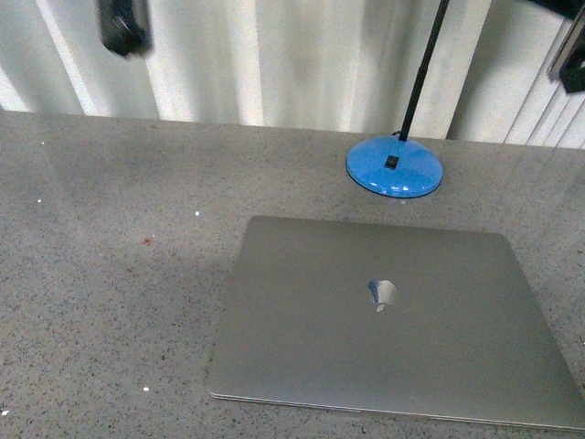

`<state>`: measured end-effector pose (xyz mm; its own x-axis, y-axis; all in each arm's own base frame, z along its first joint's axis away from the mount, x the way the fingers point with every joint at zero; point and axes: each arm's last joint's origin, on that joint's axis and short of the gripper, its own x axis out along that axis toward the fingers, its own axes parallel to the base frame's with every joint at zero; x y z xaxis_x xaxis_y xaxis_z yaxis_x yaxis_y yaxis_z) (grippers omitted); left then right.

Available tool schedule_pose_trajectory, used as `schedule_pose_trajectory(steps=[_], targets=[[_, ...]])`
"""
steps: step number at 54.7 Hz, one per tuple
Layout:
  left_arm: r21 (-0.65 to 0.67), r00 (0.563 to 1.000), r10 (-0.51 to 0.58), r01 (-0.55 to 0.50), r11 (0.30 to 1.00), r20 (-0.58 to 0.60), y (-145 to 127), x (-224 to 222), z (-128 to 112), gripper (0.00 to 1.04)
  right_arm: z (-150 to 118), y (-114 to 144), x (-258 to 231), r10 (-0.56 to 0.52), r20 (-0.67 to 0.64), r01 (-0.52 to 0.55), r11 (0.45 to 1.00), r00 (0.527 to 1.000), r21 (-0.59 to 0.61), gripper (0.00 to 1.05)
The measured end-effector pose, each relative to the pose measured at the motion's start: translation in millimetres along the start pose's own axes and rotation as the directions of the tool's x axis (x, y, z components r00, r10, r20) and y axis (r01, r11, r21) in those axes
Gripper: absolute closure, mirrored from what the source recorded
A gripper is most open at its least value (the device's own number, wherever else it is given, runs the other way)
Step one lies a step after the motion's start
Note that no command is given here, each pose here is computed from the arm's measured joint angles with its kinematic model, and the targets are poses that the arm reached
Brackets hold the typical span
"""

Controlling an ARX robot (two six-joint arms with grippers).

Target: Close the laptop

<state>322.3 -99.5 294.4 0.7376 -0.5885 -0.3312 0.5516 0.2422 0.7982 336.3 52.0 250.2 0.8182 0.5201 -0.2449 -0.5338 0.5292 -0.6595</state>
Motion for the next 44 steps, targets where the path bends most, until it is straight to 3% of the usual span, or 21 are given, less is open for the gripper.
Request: schedule_pose_trajectory(steps=[7,19,23,25,28,30,36,44], targets=[[-0.108,0.987,0.158,-0.161,0.981,-0.035,2,-42,-13,1.01,18,-8,-23,-0.180,0.042,0.177,0.982,0.983,0.059,1.02],[-0.326,0.952,0.286,-0.306,0.894,-0.110,-19,-104,-43,1.01,36,-3,-67,-0.403,0.069,0.388,0.906,0.912,0.171,1.02],[-0.419,0.912,0.368,-0.411,0.810,-0.182,-27,-131,-57,1.01,36,2,-81,-0.467,0.047,0.451,0.872,0.883,0.189,1.02],[-0.488,0.874,0.415,-0.486,0.725,-0.252,-29,-146,-66,1.01,34,4,-87,-0.493,0.031,0.479,0.857,0.869,0.189,1.02],[-0.561,0.767,0.533,-0.633,0.534,-0.358,-37,-158,-71,1.01,29,6,-94,-0.522,-0.076,0.521,0.809,0.850,0.270,1.02],[-0.619,0.729,0.561,-0.660,0.426,-0.391,-45,-161,-72,1.01,24,10,-98,-0.532,-0.148,0.546,0.757,0.834,0.358,1.02],[-0.711,0.729,0.555,-0.629,0.314,-0.400,-69,-159,-73,1.01,6,32,-113,-0.525,-0.213,0.544,0.628,0.824,0.557,1.02],[-0.761,0.739,0.548,-0.595,0.259,-0.392,-105,-157,-69,1.01,-14,58,-136,-0.529,-0.212,0.523,0.554,0.822,0.647,1.02]])
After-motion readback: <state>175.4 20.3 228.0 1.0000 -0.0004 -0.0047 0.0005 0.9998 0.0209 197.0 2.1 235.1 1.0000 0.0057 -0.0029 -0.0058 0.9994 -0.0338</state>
